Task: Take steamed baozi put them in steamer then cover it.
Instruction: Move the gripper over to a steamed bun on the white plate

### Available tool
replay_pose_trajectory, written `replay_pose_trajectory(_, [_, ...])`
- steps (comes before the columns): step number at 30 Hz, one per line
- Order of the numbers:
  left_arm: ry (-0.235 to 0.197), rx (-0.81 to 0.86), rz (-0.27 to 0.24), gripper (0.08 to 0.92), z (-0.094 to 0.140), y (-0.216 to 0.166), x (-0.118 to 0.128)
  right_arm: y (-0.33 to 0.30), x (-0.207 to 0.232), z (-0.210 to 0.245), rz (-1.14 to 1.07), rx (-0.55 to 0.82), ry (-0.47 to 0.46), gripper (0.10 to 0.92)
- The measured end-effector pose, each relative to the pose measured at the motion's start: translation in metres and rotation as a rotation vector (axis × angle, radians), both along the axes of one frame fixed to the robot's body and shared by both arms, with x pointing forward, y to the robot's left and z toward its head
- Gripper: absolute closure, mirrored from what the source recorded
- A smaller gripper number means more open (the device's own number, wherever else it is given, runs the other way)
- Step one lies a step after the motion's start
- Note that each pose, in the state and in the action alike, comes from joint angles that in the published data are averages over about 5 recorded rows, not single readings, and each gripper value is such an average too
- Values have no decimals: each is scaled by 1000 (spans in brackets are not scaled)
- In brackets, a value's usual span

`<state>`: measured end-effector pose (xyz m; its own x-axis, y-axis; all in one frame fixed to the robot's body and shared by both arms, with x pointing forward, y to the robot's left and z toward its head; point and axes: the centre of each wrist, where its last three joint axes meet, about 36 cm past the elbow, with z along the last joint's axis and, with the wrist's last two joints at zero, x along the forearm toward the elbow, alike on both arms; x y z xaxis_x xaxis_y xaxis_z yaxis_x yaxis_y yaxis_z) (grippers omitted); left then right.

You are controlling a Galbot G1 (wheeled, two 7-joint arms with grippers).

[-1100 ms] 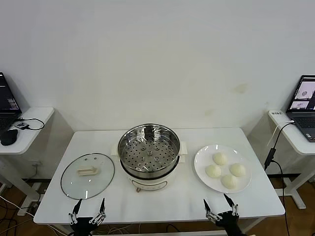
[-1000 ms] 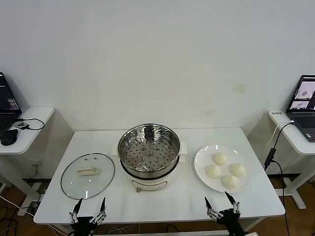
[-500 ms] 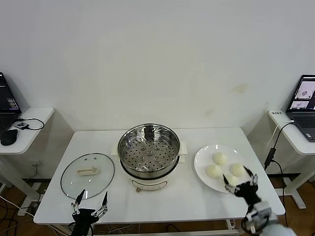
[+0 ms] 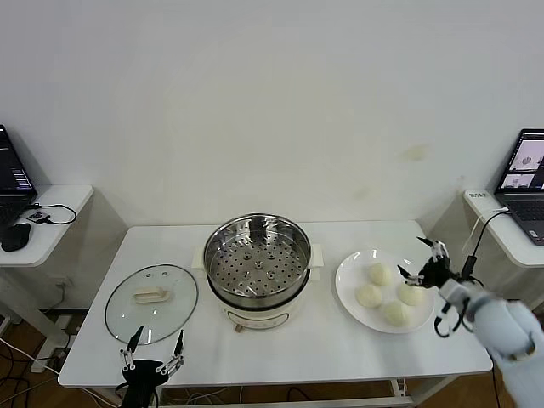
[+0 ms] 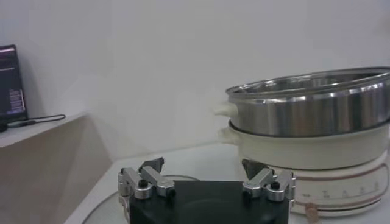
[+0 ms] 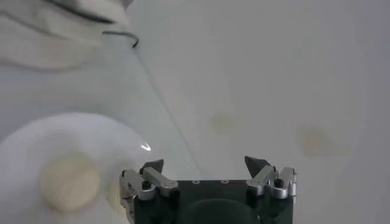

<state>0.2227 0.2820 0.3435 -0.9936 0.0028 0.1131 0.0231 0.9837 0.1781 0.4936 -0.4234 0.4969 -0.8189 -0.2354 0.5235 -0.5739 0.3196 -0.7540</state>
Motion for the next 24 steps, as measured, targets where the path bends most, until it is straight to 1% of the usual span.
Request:
replay_pose_trajectory(6, [-12, 9, 13, 177, 0, 3, 3, -3, 43, 16, 87, -97, 143, 200])
replay_pose_trajectory(13, [-20, 17, 23, 177, 0, 7, 4, 1, 86, 21, 169, -186, 291, 200])
replay_pose_trajectory(18, [-26, 24, 30, 177, 1, 10, 5, 8, 110, 14, 204, -242, 373, 199])
replay_pose_trajectory(24, [-32, 31, 38, 177, 1, 14, 5, 17, 132, -2, 225, -287, 441, 200])
